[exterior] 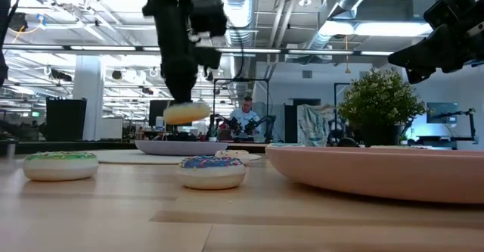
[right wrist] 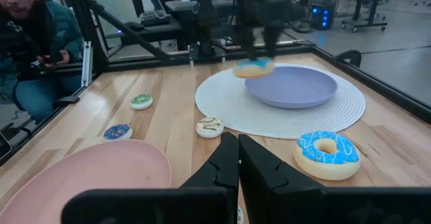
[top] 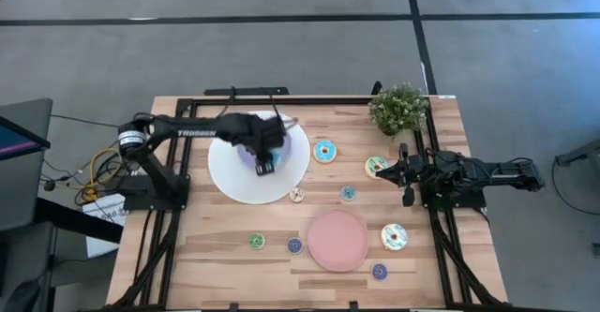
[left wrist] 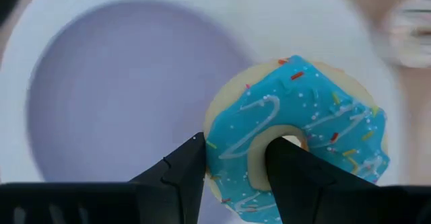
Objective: Pick & Place donuts
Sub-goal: Put the big light blue donut on the purple plate
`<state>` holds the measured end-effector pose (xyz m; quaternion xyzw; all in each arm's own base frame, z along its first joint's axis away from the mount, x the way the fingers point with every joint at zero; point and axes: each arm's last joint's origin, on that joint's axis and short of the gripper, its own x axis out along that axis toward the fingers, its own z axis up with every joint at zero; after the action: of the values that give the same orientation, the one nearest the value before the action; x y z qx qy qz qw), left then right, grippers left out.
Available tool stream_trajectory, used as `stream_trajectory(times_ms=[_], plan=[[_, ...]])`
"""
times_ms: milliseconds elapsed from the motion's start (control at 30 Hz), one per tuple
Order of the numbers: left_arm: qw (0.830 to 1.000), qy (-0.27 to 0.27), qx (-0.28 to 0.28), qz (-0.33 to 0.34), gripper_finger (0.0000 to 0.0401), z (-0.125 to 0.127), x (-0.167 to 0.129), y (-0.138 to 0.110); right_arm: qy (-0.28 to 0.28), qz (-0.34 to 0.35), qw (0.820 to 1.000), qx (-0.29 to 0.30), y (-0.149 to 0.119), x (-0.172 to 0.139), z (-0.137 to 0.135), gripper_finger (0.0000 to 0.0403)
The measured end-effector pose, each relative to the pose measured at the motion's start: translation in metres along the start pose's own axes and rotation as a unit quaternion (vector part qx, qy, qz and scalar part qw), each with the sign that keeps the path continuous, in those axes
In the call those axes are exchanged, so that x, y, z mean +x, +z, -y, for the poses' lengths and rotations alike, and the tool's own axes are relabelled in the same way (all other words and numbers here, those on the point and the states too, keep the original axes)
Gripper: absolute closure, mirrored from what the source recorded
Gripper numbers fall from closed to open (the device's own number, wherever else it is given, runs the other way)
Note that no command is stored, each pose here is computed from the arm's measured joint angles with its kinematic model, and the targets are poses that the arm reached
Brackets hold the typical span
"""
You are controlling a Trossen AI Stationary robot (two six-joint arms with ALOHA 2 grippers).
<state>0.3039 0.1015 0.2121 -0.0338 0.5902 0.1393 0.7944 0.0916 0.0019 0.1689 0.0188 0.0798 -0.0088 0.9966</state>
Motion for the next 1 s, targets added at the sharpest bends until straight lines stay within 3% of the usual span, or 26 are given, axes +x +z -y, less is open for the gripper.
stream_trajectory(times_ms=[167, 367, 733, 1000], plan=[[0.999, 0.02, -0.041, -0.017, 0.0262, -0.044, 0.019, -0.02, 0.0, 0.0, 1.0, 0.0, 0.0, 0.0, 0.0, 0.0403], [0.998, 0.029, -0.055, -0.026, 0.0262, -0.069, 0.022, -0.03, 0.0, 0.0, 1.0, 0.0, 0.0, 0.0, 0.0, 0.0403], [0.994, 0.038, -0.078, -0.067, 0.0262, -0.072, 0.04, -0.055, 0.0, 0.0, 1.0, 0.0, 0.0, 0.0, 0.0, 0.0403], [0.995, 0.045, -0.08, -0.049, 0.0262, -0.072, 0.042, -0.053, 0.0, 0.0, 1.0, 0.0, 0.0, 0.0, 0.0, 0.0403]])
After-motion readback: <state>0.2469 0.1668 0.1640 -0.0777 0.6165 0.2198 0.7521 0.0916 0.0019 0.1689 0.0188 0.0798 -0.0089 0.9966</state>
